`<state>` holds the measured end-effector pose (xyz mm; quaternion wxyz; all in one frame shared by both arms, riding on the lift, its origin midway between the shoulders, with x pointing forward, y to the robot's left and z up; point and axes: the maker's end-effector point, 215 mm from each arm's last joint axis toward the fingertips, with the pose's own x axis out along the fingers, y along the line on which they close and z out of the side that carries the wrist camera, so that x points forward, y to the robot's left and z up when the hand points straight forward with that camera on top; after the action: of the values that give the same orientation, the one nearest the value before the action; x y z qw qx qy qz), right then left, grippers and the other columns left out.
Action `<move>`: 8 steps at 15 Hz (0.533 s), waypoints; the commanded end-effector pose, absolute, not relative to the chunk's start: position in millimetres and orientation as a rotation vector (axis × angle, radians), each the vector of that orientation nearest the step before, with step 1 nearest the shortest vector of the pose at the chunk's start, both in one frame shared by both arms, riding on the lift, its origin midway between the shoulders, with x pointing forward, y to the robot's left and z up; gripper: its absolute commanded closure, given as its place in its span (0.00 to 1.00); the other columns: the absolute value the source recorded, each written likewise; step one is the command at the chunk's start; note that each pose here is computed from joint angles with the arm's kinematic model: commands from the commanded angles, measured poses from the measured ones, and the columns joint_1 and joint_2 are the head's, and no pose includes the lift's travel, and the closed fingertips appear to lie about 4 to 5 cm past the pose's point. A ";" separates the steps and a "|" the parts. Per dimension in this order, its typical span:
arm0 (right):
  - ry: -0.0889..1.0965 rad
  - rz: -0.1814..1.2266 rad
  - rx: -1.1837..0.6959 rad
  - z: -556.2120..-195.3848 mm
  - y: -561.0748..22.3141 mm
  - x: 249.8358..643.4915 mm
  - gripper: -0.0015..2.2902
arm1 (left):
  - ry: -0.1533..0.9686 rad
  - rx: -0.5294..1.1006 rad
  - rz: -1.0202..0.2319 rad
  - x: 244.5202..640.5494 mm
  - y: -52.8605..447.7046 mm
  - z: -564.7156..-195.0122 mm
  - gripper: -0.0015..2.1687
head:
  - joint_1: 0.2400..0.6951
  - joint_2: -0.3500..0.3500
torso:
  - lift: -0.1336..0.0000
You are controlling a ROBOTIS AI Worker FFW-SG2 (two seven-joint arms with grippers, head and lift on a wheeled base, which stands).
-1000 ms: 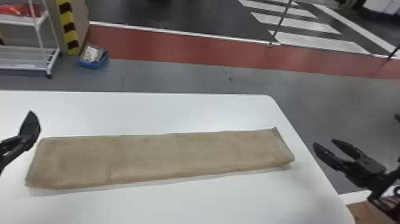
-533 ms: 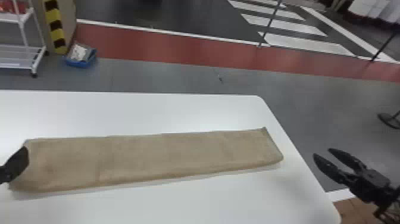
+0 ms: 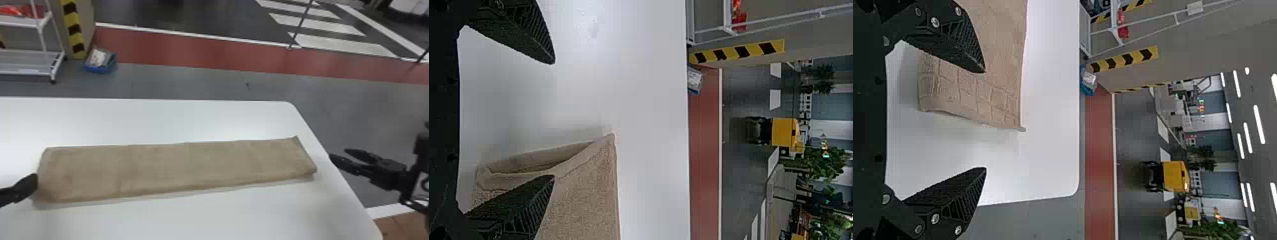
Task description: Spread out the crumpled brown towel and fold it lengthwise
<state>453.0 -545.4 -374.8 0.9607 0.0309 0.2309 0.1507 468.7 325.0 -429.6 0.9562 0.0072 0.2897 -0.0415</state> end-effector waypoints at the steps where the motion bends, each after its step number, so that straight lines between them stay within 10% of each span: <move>1: 0.534 0.341 0.041 -395.1 -537.5 471.7 0.09 | 0.593 0.014 -0.080 470.2 325.3 -429.6 0.03 | 1.00 0.12 | 0.07; 8: 0.540 0.410 0.011 -410.7 -522.3 489.1 0.09 | 0.567 0.018 -0.059 486.5 324.7 -417.3 0.03 | 1.00 0.17 | 0.07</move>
<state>487.5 -525.6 -411.3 0.9436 0.0050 0.2661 0.1967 481.5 325.6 -422.1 0.9585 0.0089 0.2835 -0.0289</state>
